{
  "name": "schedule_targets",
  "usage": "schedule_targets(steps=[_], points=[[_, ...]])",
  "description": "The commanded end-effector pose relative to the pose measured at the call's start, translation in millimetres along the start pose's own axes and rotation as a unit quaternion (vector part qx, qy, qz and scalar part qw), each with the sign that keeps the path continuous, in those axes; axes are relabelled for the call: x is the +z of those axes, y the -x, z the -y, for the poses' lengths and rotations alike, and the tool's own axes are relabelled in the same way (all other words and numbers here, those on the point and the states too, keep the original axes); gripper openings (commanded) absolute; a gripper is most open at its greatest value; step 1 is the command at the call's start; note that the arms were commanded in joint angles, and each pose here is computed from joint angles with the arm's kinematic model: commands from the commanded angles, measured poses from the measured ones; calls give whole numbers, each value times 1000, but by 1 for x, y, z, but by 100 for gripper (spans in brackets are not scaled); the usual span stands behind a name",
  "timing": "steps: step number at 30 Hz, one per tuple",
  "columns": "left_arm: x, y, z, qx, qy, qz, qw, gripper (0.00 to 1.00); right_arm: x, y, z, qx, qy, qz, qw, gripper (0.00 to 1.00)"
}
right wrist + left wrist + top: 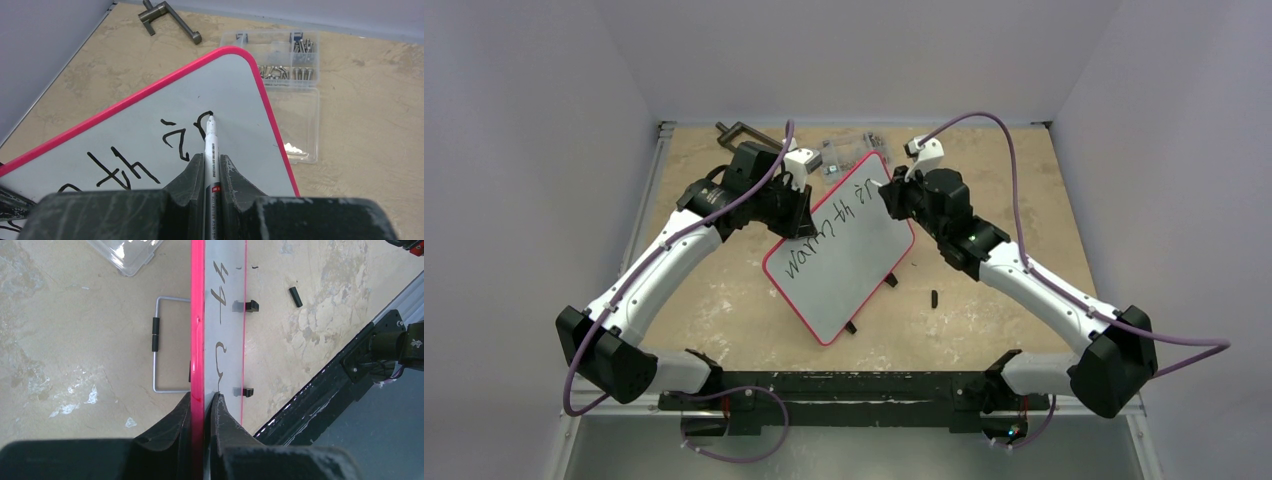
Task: Write a sentence on the whiteboard
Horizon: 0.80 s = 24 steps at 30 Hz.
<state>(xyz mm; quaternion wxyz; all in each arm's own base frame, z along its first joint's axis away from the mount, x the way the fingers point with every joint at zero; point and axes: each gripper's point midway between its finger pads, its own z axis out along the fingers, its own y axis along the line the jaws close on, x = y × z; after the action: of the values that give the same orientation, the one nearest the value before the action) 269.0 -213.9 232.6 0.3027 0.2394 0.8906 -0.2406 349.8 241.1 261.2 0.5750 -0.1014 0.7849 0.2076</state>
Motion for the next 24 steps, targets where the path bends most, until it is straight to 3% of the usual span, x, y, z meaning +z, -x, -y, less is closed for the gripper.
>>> schedule_targets(steps=[1, 14, 24], points=[[-7, -16, -64, 64, 149, -40, 986, 0, 0, -14, 2, 3, 1, -13, 1000, 0], [-10, -15, -62, 65, 148, -35, 986, 0, -11, -30, 7, 14, -2, -26, 1000, 0], [-11, -14, -62, 65, 148, -32, 986, 0, -33, -12, 12, 15, -15, -11, 1000, 0]])
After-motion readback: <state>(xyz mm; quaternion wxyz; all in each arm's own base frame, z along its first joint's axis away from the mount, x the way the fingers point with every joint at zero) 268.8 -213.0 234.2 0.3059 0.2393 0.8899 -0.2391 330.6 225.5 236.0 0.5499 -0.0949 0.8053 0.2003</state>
